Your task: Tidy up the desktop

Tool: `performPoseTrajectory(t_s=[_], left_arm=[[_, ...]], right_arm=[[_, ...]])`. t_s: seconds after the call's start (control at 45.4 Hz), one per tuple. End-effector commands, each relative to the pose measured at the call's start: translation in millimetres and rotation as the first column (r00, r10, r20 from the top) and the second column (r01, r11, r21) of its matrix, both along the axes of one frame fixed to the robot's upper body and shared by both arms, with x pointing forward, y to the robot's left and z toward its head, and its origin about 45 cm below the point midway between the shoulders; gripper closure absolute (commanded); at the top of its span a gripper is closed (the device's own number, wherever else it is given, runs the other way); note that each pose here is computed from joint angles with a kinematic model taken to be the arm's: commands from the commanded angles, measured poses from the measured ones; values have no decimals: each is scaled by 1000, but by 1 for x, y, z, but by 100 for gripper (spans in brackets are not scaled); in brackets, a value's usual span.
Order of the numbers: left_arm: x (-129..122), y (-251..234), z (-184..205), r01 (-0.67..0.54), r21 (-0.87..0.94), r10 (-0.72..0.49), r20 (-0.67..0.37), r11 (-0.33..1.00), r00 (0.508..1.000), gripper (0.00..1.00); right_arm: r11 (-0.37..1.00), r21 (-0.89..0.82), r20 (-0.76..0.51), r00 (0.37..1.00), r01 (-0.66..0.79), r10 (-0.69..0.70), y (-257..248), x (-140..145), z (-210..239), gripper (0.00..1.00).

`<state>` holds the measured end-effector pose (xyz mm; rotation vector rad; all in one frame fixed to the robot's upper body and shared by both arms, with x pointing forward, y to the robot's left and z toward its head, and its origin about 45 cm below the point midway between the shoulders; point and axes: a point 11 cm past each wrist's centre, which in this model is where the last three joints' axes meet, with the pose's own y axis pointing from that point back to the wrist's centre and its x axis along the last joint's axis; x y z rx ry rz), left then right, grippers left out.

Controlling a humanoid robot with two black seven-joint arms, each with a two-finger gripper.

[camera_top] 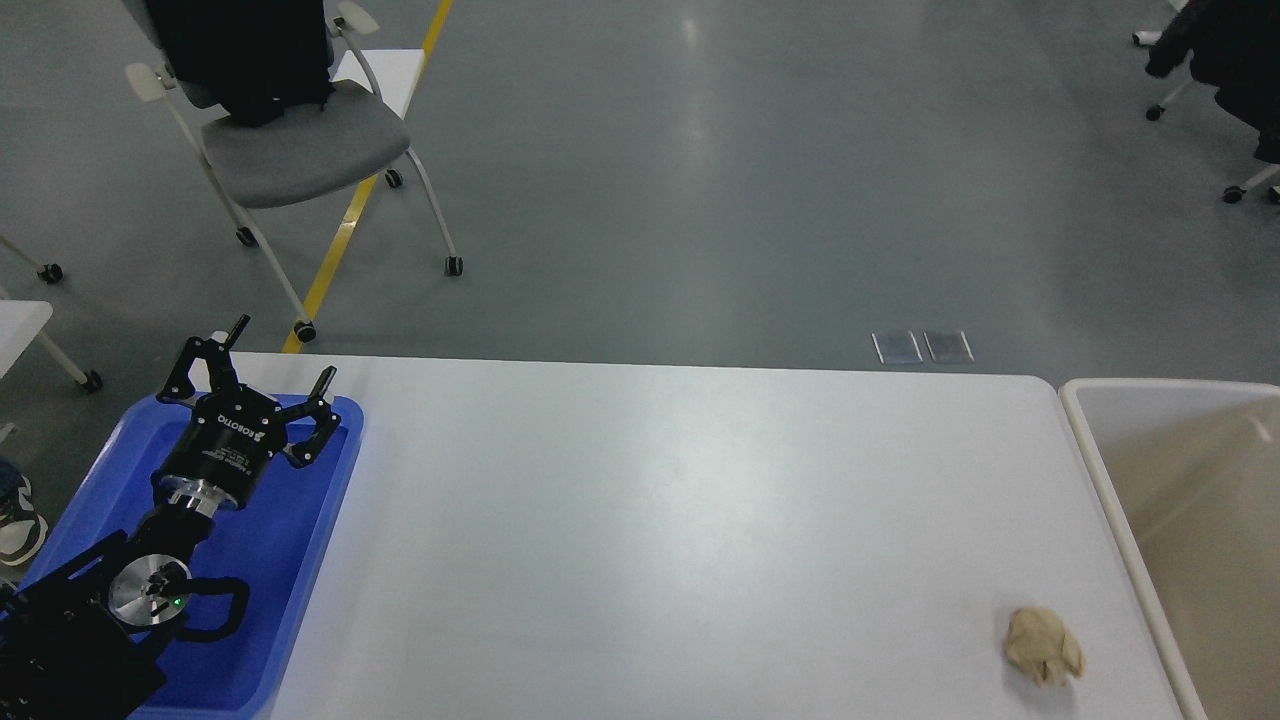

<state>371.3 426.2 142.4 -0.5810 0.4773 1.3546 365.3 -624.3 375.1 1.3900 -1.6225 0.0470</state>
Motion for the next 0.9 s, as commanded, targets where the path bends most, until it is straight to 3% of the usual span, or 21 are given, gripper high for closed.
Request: performPoseTrajectory(t_s=[0.0,0.176,0.396,0.572,0.749,0.881], left_arm=[[0,0,0,1,1,-1,-1,1000,1000,1],[0,0,0,1,1,-1,-1,1000,1000,1],[0,0,0,0,0,0,0,1000,1000,1],[0,0,0,1,1,-1,-1,1000,1000,1],[0,0,0,0,0,0,-1,1000,1000,1],[0,0,0,0,0,0,-1,1000,1000,1]], right_arm=[[975,-26,36,974,-222,222,75,56,56,0],[897,-194,-109,917,-398,384,156,104,74,0],[756,-262,-271,798,-600,539,254,125,71,0],[623,-176,-432,628,-762,647,325,106,58,0],[543,-37,-612,448,-839,651,348,71,50,0],[516,21,-670,371,-857,643,355,48,42,0]])
